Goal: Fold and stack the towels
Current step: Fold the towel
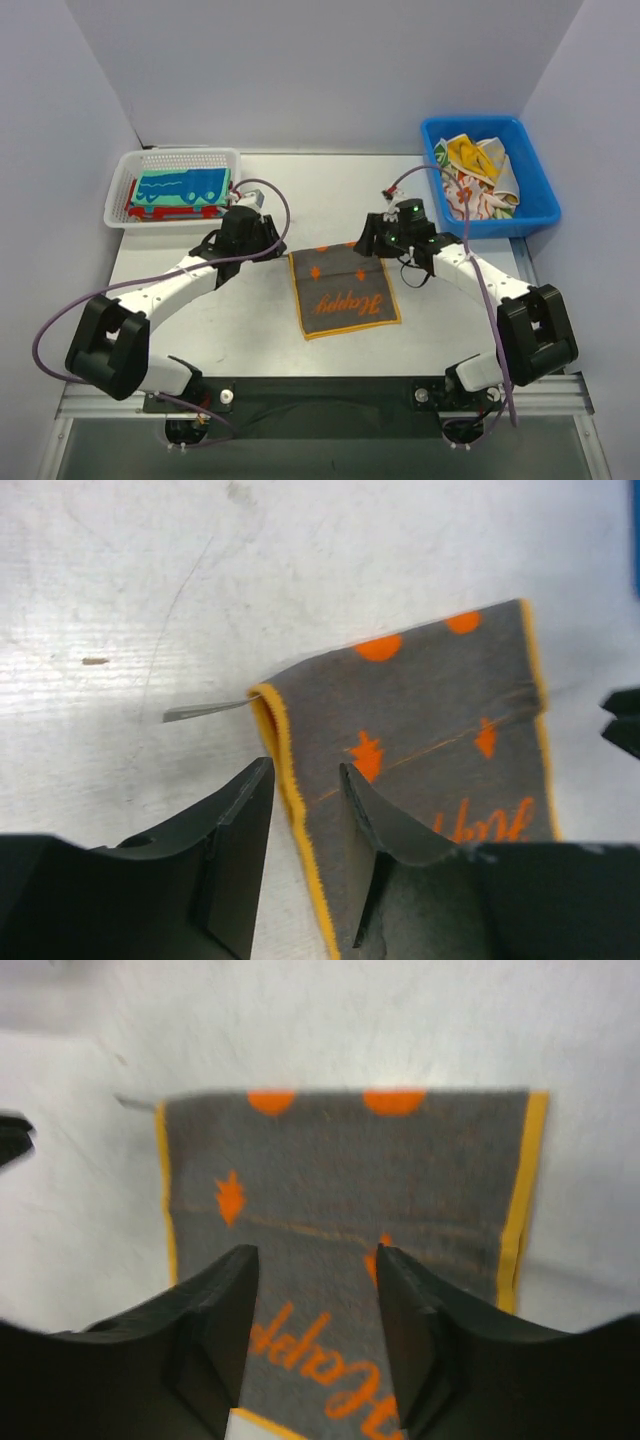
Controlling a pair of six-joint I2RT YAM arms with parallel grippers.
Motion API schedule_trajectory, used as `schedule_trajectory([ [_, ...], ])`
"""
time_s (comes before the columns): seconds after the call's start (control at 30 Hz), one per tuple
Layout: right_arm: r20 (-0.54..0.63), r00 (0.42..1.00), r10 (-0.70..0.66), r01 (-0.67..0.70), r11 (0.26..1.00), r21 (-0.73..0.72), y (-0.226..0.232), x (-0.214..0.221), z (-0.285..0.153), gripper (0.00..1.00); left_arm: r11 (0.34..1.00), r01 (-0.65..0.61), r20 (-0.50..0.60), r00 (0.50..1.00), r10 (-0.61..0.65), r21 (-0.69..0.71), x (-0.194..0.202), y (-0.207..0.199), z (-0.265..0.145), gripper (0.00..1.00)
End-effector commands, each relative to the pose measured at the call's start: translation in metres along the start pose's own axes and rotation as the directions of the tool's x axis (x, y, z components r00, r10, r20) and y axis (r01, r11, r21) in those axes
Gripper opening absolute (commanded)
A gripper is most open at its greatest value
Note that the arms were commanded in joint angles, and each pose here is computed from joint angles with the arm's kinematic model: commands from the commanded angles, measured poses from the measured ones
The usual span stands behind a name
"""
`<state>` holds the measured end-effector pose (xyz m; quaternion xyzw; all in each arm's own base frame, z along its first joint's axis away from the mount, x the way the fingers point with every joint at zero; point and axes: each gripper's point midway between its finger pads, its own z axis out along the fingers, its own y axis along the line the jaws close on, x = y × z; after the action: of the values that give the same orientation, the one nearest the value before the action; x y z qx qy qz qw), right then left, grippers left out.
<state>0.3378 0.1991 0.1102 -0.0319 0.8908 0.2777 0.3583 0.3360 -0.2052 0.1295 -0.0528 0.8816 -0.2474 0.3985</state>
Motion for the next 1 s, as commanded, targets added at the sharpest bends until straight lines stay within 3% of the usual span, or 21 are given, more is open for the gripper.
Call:
schedule_trajectory([
  [0.0, -0.430, 0.897, -0.104, 0.181, 0.973, 0.143, -0.023, 0.103, -0.033, 0.44, 0.991, -0.088, -0.068, 0.994, 0.082, -0.098, 0.008, 0.019, 0.009, 0.45],
  [0.1, -0.503, 0.853, -0.138, 0.242, 0.959, 0.148, -0.016, 0.129, -0.035, 0.36, 0.984, -0.133, -0.085, 0.989, 0.123, -0.122, 0.003, 0.021, 0.015, 0.49],
  [0.4, -0.719, 0.685, -0.116, 0.310, 0.940, 0.143, 0.000, 0.196, -0.044, 0.34, 0.963, -0.222, -0.128, 0.971, 0.203, -0.153, -0.002, 0.025, 0.015, 0.69],
  [0.53, -0.743, 0.658, -0.121, 0.306, 0.945, 0.118, 0.017, 0.214, -0.054, 0.33, 0.945, -0.282, -0.171, 0.952, 0.254, -0.167, -0.002, 0.030, 0.011, 0.71],
  [0.63, -0.707, 0.688, -0.166, 0.306, 0.949, 0.074, 0.034, 0.201, -0.056, 0.33, 0.930, -0.337, -0.201, 0.931, 0.306, -0.147, -0.005, 0.026, 0.013, 0.71],
  [0.73, -0.621, 0.747, -0.238, 0.336, 0.941, 0.043, 0.041, 0.157, -0.057, 0.34, 0.920, -0.380, -0.241, 0.905, 0.350, -0.092, -0.006, 0.018, 0.021, 0.71],
  [0.8, -0.553, 0.800, -0.232, 0.321, 0.945, 0.068, 0.031, 0.121, -0.056, 0.34, 0.917, -0.395, -0.242, 0.896, 0.371, -0.055, -0.012, 0.008, 0.027, 0.71],
  [0.97, -0.460, 0.848, -0.264, 0.333, 0.940, 0.073, -0.007, 0.053, -0.051, 0.41, 0.885, -0.462, -0.312, 0.835, 0.453, 0.050, 0.000, 0.001, 0.048, 0.71],
])
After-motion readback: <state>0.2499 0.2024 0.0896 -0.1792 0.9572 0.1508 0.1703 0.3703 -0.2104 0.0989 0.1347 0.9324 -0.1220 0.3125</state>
